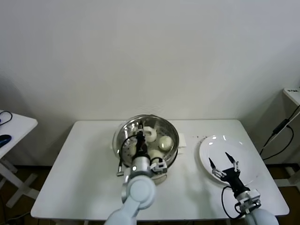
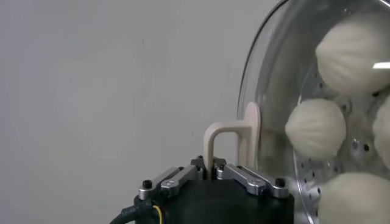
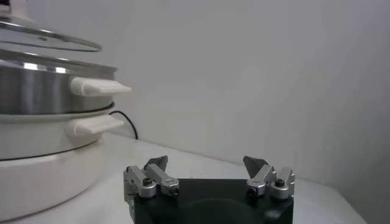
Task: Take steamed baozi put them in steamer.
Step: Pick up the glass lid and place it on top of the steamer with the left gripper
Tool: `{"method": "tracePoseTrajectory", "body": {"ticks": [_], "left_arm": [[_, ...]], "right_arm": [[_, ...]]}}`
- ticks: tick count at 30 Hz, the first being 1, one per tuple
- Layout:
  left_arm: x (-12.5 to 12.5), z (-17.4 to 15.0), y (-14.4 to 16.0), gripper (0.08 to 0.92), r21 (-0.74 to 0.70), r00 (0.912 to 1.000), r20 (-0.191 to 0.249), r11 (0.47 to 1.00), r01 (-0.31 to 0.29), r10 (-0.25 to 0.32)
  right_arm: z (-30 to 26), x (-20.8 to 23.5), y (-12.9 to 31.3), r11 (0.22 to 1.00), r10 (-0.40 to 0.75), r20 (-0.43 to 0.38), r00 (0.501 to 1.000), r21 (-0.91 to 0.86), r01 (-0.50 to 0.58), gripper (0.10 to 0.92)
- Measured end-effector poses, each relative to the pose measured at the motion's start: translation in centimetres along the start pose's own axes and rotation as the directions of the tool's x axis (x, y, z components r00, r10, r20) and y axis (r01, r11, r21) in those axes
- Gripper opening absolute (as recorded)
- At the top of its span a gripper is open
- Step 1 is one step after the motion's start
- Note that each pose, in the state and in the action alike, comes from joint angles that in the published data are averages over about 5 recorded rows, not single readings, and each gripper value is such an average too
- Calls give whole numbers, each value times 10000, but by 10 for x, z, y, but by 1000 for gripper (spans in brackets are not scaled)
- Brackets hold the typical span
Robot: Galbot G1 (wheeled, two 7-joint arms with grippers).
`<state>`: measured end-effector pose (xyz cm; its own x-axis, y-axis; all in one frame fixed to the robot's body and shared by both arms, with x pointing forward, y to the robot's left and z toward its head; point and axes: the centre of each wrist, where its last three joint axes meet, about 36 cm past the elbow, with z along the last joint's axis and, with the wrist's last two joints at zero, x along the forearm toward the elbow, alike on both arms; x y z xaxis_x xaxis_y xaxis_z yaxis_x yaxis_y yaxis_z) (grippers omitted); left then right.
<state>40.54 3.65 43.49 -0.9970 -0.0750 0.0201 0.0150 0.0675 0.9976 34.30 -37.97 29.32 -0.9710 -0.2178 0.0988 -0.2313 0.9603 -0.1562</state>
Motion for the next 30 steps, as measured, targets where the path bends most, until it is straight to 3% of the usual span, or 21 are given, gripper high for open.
{"method": "tracePoseTrajectory", "body": {"ticks": [11,30], "left_arm": [[-8,-18,-3,155,93,10000,56,9999,-37,37],[-10,-20,-11,155,-194,9996,107,9995,-243,245]], "right_arm": [[0,-4,-9,10000,-2,43,10000,-61,2,823],[-5,-9,-18,10000,49,207,9998,-85,-47,823]]}}
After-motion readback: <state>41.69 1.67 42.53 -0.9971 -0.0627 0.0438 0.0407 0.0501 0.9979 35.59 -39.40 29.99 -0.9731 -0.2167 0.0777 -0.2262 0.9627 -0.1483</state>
